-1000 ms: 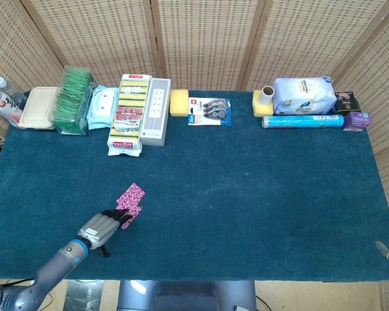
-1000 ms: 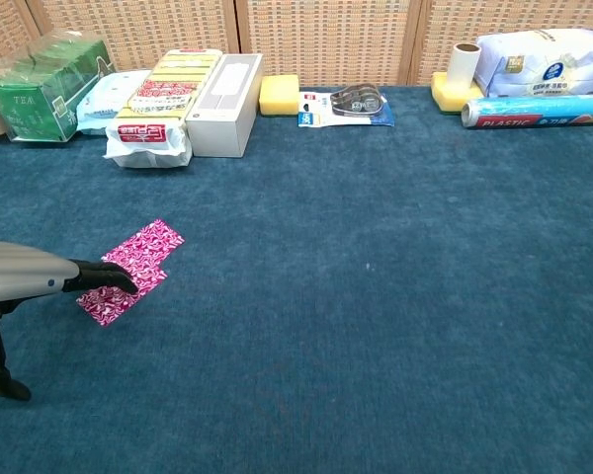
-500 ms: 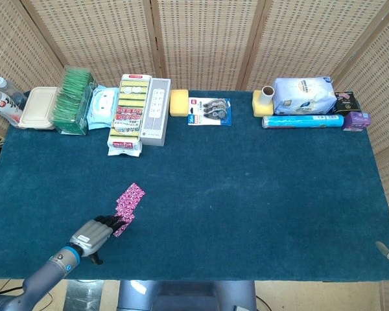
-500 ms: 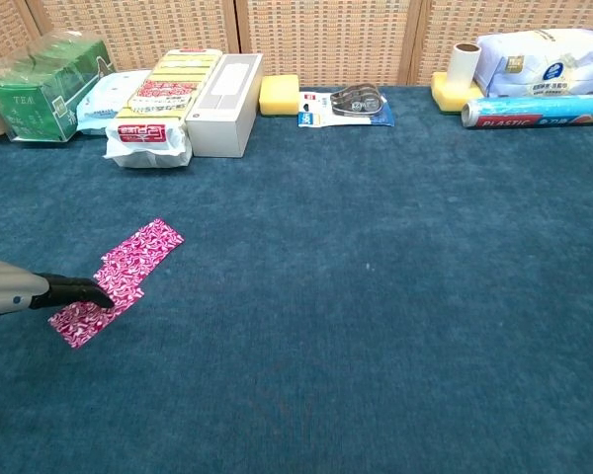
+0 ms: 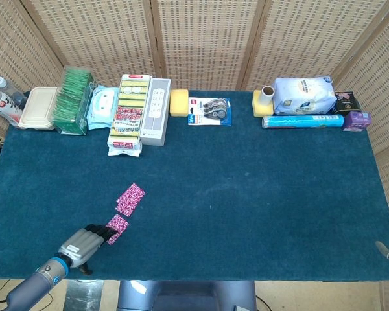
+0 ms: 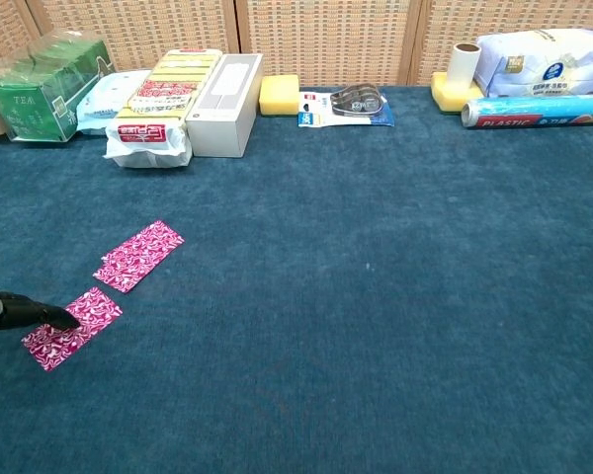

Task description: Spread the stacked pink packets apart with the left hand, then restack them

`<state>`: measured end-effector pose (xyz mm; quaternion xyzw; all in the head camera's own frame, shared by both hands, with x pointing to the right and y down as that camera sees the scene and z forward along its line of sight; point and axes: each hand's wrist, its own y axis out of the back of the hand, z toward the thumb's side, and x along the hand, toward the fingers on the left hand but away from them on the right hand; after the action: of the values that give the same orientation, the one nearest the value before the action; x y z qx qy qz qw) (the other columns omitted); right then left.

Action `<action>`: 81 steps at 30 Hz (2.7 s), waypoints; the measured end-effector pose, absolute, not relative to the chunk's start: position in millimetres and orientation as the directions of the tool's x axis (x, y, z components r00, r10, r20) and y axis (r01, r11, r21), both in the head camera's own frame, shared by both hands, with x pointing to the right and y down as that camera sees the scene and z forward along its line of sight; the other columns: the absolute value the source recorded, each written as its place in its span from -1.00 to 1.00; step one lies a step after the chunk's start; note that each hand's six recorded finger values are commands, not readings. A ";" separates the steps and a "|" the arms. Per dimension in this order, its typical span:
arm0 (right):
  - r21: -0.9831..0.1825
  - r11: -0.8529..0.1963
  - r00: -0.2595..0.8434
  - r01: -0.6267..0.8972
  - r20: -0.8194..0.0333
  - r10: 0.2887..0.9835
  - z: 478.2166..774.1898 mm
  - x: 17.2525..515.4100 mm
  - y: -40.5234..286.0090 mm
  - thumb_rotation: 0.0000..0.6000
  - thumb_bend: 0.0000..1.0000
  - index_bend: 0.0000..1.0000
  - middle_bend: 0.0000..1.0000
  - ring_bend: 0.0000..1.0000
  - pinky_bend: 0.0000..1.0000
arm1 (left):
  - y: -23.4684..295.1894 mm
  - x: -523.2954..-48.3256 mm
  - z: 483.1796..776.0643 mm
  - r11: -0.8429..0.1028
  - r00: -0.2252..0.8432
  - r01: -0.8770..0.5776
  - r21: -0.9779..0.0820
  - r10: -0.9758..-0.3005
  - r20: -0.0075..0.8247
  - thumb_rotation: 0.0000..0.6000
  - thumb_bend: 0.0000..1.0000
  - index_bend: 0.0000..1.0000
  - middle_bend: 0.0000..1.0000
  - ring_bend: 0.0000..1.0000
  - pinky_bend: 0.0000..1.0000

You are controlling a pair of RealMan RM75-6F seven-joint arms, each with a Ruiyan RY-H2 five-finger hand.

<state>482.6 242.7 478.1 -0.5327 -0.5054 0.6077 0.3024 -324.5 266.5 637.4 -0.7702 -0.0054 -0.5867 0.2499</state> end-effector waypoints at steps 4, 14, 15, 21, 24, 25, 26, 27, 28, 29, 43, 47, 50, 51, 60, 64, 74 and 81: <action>-0.936 -0.308 -0.248 0.170 -0.343 0.906 478.6 481.9 242.7 1.00 -0.99 -0.84 -1.00 -1.00 -1.00 | 259.8 -322.5 625.8 -0.858 0.351 0.276 -0.434 -0.330 0.876 1.00 -1.00 -1.00 -0.81 -0.83 -0.78; -0.936 -0.308 -0.249 0.170 -0.343 0.906 478.6 482.1 242.9 1.00 -0.99 -0.85 -1.00 -1.00 -1.00 | 225.0 -320.2 634.5 -0.835 0.370 0.192 -0.515 -0.425 0.826 1.00 -1.00 -1.00 -0.81 -0.83 -0.78; -0.936 -0.308 -0.249 0.171 -0.343 0.906 478.6 482.3 242.9 1.00 -0.99 -0.85 -1.00 -1.00 -1.00 | 221.5 -319.6 639.4 -0.838 0.364 0.186 -0.514 -0.427 0.828 1.00 -1.00 -1.00 -0.81 -0.83 -0.78; -0.935 -0.309 -0.251 0.172 -0.345 0.905 479.0 483.7 242.3 1.00 -0.99 -0.85 -1.00 -1.00 -1.00 | 206.3 -307.0 664.0 -0.850 0.350 0.163 -0.501 -0.425 0.834 1.00 -1.00 -1.00 -0.81 -0.83 -0.78; -0.935 -0.309 -0.251 0.172 -0.345 0.905 479.2 484.0 242.2 1.00 -0.99 -0.85 -1.00 -1.00 -1.00 | 203.9 -301.9 670.5 -0.853 0.342 0.167 -0.494 -0.420 0.841 1.00 -1.00 -1.00 -0.81 -0.83 -0.78; -0.936 -0.307 -0.251 0.173 -0.343 0.905 478.7 484.1 242.2 1.00 -0.99 -0.85 -1.00 -1.00 -1.00 | 203.4 -300.9 672.2 -0.854 0.338 0.170 -0.492 -0.419 0.843 1.00 -1.00 -1.00 -0.81 -0.83 -0.78; -0.936 -0.306 -0.252 0.173 -0.343 0.905 478.4 484.3 242.2 1.00 -0.99 -0.85 -1.00 -1.00 -1.00 | 203.0 -300.1 673.8 -0.854 0.333 0.173 -0.490 -0.418 0.845 1.00 -1.00 -1.00 -0.81 -0.83 -0.78; -0.936 -0.306 -0.252 0.174 -0.343 0.905 478.4 484.4 242.2 1.00 -0.99 -0.85 -1.00 -1.00 -1.00 | 202.6 -299.2 675.9 -0.855 0.325 0.178 -0.487 -0.416 0.849 1.00 -1.00 -1.00 -0.81 -0.83 -0.77; -0.936 -0.306 -0.252 0.175 -0.343 0.905 478.2 484.6 242.1 1.00 -0.99 -0.85 -1.00 -1.00 -1.00 | 202.4 -298.6 677.4 -0.856 0.319 0.180 -0.485 -0.415 0.852 1.00 -1.00 -1.00 -0.81 -0.83 -0.78; -0.936 -0.306 -0.252 0.176 -0.343 0.905 478.1 484.7 242.1 1.00 -0.99 -0.85 -1.00 -1.00 -1.00 | 202.2 -298.0 678.8 -0.857 0.313 0.184 -0.482 -0.413 0.855 1.00 -1.00 -1.00 -0.81 -0.83 -0.78; -0.936 -0.303 -0.252 0.181 -0.342 0.905 476.5 485.1 242.2 1.00 -0.99 -0.85 -1.00 -1.00 -1.00 | 209.9 -276.4 682.3 -0.849 0.259 0.262 -0.460 -0.397 0.880 1.00 -1.00 -1.00 -0.81 -0.83 -0.77; -0.936 -0.302 -0.252 0.180 -0.341 0.906 476.5 485.1 242.0 1.00 -0.99 -0.85 -1.00 -1.00 -1.00 | 216.1 -265.4 678.0 -0.850 0.284 0.268 -0.454 -0.381 0.880 1.00 -1.00 -1.00 -0.81 -0.83 -0.77; -0.936 -0.301 -0.253 0.181 -0.340 0.906 476.2 485.4 242.1 1.00 -0.99 -0.84 -1.00 -1.00 -1.00 | 218.7 -259.3 676.0 -0.849 0.298 0.273 -0.452 -0.372 0.879 1.00 -1.00 -1.00 -0.81 -0.83 -0.77; -0.936 -0.301 -0.253 0.181 -0.340 0.906 476.2 485.5 242.0 1.00 -0.99 -0.84 -1.00 -1.00 -1.00 | 219.0 -257.7 675.5 -0.848 0.302 0.275 -0.453 -0.371 0.878 1.00 -1.00 -1.00 -0.81 -0.83 -0.77; -0.937 -0.297 -0.254 0.185 -0.338 0.906 475.3 486.6 241.7 1.00 -0.99 -0.85 -1.00 -1.00 -1.00 | 225.2 -241.1 672.1 -0.842 0.337 0.289 -0.455 -0.355 0.872 1.00 -1.00 -1.00 -0.81 -0.83 -0.77; -0.937 -0.295 -0.256 0.186 -0.336 0.906 474.6 487.4 241.7 1.00 -0.99 -0.85 -1.00 -1.00 -1.00 | 226.7 -236.1 671.8 -0.840 0.345 0.294 -0.457 -0.353 0.870 1.00 -0.99 -1.00 -0.81 -0.83 -0.77; -0.935 -0.302 -0.252 0.184 -0.342 0.905 476.3 486.1 241.7 1.00 -0.99 -0.85 -1.00 -1.00 -1.00 | 205.6 -248.6 656.0 -0.828 0.331 0.242 -0.505 -0.419 0.845 1.00 -0.99 -1.00 -0.81 -0.83 -0.77; -0.935 -0.302 -0.254 0.183 -0.342 0.905 476.4 486.1 241.8 1.00 -0.99 -0.84 -1.00 -1.00 -1.00 | 193.5 -265.2 666.1 -0.833 0.279 0.231 -0.503 -0.439 0.854 1.00 -0.99 -1.00 -0.81 -0.83 -0.77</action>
<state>486.1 241.8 476.4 -0.5334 -0.5100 0.6055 0.2979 -265.2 193.5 666.1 -0.7488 0.0695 -0.5965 0.2804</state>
